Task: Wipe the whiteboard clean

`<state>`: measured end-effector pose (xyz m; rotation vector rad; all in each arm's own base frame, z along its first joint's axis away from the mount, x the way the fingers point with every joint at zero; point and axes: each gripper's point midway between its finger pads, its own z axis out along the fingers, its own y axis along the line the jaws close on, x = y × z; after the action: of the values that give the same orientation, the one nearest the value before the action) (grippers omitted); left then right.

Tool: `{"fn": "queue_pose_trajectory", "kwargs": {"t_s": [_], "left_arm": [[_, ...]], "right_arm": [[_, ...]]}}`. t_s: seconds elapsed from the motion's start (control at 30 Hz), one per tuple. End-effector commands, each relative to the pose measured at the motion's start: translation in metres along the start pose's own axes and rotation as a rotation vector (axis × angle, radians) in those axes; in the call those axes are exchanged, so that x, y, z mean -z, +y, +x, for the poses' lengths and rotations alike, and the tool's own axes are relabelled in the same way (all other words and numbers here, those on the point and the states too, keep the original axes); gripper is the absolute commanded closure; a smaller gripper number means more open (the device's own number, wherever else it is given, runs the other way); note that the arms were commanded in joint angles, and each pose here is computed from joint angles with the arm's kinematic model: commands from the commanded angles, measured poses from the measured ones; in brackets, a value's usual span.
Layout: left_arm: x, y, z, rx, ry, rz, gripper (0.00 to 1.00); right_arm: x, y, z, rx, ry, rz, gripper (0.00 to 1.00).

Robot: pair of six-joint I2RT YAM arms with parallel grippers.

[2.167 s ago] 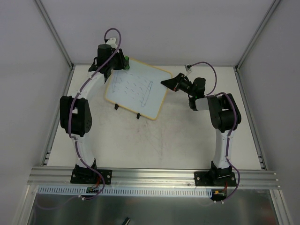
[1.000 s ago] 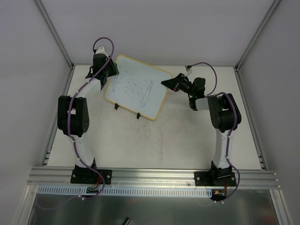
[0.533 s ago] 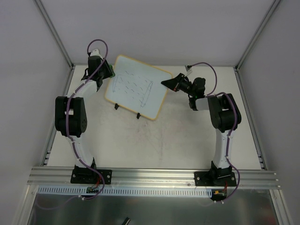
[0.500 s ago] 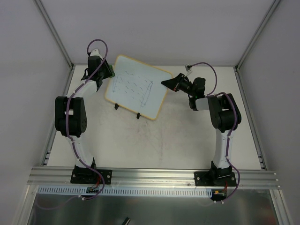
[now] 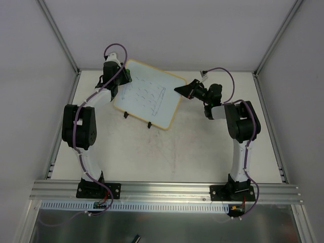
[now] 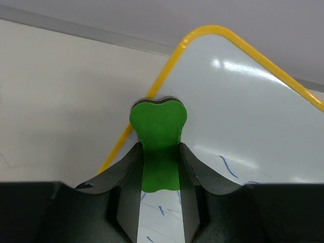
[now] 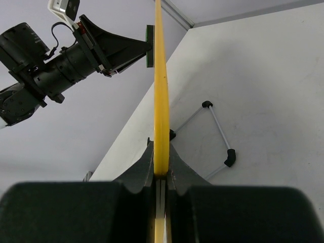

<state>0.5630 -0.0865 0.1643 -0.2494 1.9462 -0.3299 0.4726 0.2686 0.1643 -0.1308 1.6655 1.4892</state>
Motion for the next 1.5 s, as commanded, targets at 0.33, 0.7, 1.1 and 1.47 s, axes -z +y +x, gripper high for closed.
{"fn": "queue_pose_trajectory", "kwargs": {"t_s": [0.33,0.7,1.1,1.47], "left_arm": [[0.011,-0.116,0.005,-0.183,-0.022,0.247,1.00],[0.015,-0.177,0.025,-0.405,-0.022,0.355,1.00],[0.016,-0.173,0.032,-0.403,-0.014,0.312,1.00],[0.011,-0.118,0.036,-0.248,0.011,0.217,1.00]], "right_arm": [[0.002,0.034,-0.025,0.244,-0.054,-0.117,1.00],[0.001,0.034,-0.024,0.242,-0.053,-0.118,1.00],[0.000,0.034,-0.023,0.240,-0.052,-0.120,1.00],[0.002,0.035,-0.026,0.237,-0.058,-0.121,1.00]]}}
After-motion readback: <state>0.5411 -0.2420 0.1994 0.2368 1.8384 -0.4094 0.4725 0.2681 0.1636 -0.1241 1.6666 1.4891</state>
